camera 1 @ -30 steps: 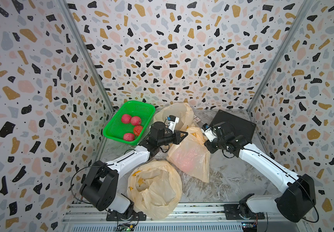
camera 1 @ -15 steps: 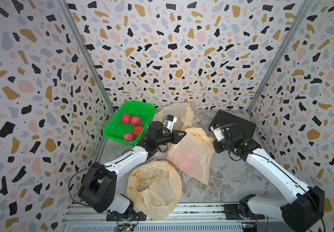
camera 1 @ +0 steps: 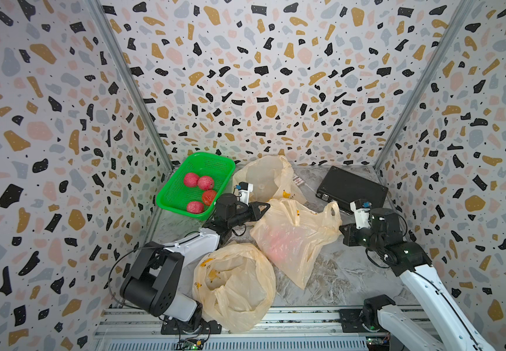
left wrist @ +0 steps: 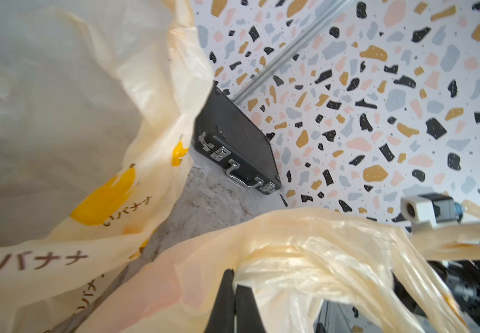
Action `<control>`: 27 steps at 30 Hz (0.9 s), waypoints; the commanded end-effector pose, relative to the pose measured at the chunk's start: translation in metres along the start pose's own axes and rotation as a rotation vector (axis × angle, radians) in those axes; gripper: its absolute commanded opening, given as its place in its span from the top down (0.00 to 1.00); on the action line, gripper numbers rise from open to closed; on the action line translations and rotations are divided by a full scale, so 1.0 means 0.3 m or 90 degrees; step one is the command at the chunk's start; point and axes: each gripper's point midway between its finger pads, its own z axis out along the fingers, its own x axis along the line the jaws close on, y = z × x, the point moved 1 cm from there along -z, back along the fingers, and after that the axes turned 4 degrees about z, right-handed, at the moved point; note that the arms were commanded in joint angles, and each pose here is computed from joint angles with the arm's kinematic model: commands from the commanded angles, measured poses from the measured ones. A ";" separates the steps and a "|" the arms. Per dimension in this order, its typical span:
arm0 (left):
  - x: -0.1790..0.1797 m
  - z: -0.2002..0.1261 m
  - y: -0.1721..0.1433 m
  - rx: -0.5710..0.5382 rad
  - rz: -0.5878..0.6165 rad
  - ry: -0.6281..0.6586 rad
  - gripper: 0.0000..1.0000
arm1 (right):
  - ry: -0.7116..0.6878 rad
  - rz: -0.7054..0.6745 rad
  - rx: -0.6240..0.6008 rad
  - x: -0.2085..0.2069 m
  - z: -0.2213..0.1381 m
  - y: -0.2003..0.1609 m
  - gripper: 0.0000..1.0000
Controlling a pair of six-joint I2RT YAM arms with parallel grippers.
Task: Untie the knot of a plastic bag & take out the apple
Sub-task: Untie the plastic bag at the center of the board.
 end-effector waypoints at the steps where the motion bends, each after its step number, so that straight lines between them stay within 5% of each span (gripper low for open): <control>1: -0.119 0.018 0.085 -0.057 0.010 -0.103 1.00 | 0.147 0.043 0.008 0.121 -0.002 0.008 1.00; 5: -0.233 0.023 0.085 -0.037 0.063 -0.137 0.99 | 0.227 0.055 0.039 0.190 -0.007 0.011 1.00; 8: -0.301 -0.015 0.080 -0.015 0.090 -0.132 0.85 | 0.229 0.046 0.049 0.200 -0.027 0.004 1.00; 9: -0.315 -0.024 0.065 0.011 0.094 -0.119 0.72 | 0.231 0.041 0.050 0.201 -0.034 -0.001 1.00; 10: -0.336 -0.034 0.045 0.036 0.101 -0.115 0.47 | 0.233 0.039 0.051 0.203 -0.037 -0.005 1.00; 12: -0.371 -0.056 0.006 0.079 0.102 -0.098 0.31 | 0.239 0.038 0.050 0.209 -0.042 -0.004 1.00; 13: -0.370 -0.067 -0.022 0.108 0.097 -0.071 0.03 | 0.240 0.037 0.045 0.212 -0.046 0.004 1.00; 22: -0.265 -0.214 -0.162 0.172 0.026 0.200 0.01 | 0.222 0.007 0.016 0.212 -0.079 0.031 1.00; 27: -0.261 -0.166 -0.153 0.142 0.005 0.236 0.01 | 0.220 -0.015 0.011 0.224 -0.098 0.026 1.00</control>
